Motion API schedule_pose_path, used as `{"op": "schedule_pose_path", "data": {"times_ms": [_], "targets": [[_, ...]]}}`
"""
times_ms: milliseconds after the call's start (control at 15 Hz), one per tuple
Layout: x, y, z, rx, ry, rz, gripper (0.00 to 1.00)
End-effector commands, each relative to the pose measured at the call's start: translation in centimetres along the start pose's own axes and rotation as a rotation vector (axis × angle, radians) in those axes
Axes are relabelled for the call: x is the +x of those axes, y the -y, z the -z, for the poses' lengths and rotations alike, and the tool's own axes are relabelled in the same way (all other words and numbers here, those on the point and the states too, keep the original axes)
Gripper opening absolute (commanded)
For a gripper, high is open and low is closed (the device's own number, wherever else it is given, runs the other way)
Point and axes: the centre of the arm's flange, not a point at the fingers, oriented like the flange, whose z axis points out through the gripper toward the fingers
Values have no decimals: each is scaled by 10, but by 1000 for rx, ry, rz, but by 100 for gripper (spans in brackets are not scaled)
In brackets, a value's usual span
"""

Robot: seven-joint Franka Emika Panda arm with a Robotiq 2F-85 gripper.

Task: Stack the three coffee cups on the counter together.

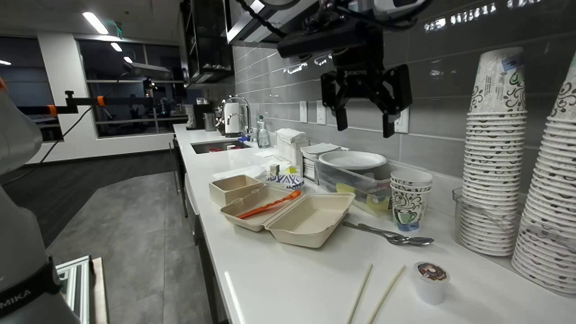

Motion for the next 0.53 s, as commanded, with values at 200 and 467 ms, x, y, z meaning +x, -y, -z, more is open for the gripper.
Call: {"op": "schedule_pose_path", "data": {"times_ms": [200,467], "targets": [[-34,-9,37,29,-46,33,100],[-40,-6,45,37,-54,34,100]]}}
